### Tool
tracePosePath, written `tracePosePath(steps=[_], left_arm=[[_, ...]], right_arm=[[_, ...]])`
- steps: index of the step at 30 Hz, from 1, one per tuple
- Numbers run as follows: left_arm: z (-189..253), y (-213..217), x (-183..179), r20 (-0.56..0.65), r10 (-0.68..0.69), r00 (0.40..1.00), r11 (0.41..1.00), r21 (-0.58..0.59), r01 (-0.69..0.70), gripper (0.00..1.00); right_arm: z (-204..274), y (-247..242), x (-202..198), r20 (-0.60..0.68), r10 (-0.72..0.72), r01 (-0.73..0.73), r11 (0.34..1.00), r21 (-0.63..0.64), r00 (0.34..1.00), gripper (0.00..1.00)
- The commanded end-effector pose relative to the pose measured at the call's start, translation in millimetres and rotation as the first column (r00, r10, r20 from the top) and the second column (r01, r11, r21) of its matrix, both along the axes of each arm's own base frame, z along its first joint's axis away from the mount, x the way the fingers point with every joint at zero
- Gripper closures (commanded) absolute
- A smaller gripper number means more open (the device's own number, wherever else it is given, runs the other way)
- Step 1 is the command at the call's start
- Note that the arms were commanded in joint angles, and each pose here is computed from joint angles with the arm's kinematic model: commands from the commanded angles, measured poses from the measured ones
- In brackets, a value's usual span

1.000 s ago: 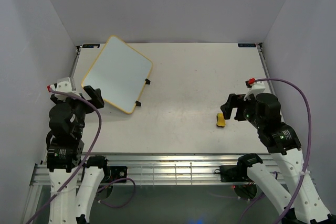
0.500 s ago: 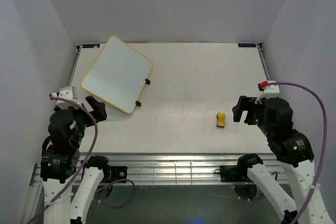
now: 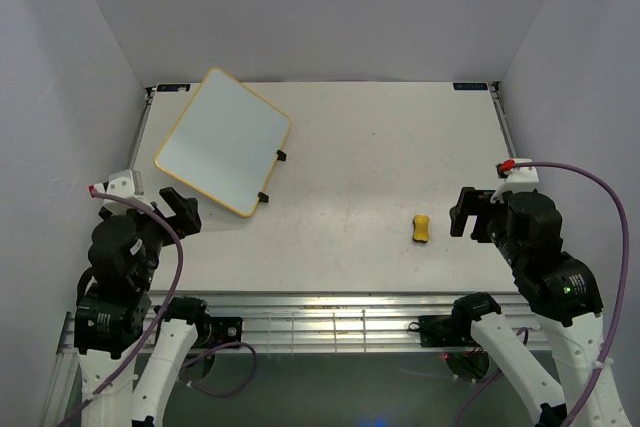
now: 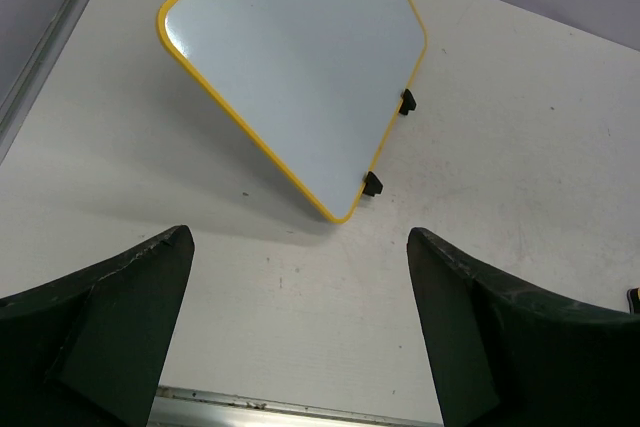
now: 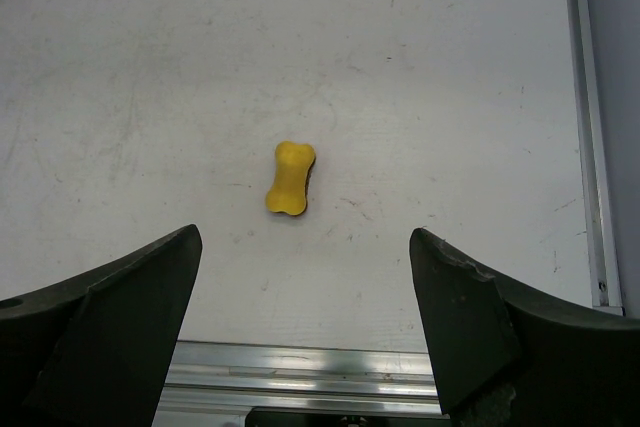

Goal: Erase the whiteboard

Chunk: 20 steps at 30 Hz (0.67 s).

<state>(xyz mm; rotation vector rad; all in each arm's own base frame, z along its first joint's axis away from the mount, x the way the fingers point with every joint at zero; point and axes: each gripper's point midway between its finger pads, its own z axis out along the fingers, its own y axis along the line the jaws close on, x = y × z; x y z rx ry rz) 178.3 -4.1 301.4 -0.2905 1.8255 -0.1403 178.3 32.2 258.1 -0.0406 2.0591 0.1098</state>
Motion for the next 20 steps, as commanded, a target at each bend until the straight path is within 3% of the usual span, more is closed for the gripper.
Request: tracePosePath(steps=[1, 20], left_arm=[[9.0, 1.1, -3.2, 0.026, 0.006, 1.0, 1.0, -0.005, -0.006, 0.02], [20.4, -5.1, -3.7, 0.054, -0.024, 0.998, 0.999, -0.024, 0.026, 0.02]], right_arm=[[11.3, 1.8, 2.0, 0.035, 0.015, -0.016, 1.0, 0.001, 0.999, 0.1], [12.1, 5.7, 5.0, 0.039, 0.029, -0.029, 1.0, 0.009, 0.999, 0.1]])
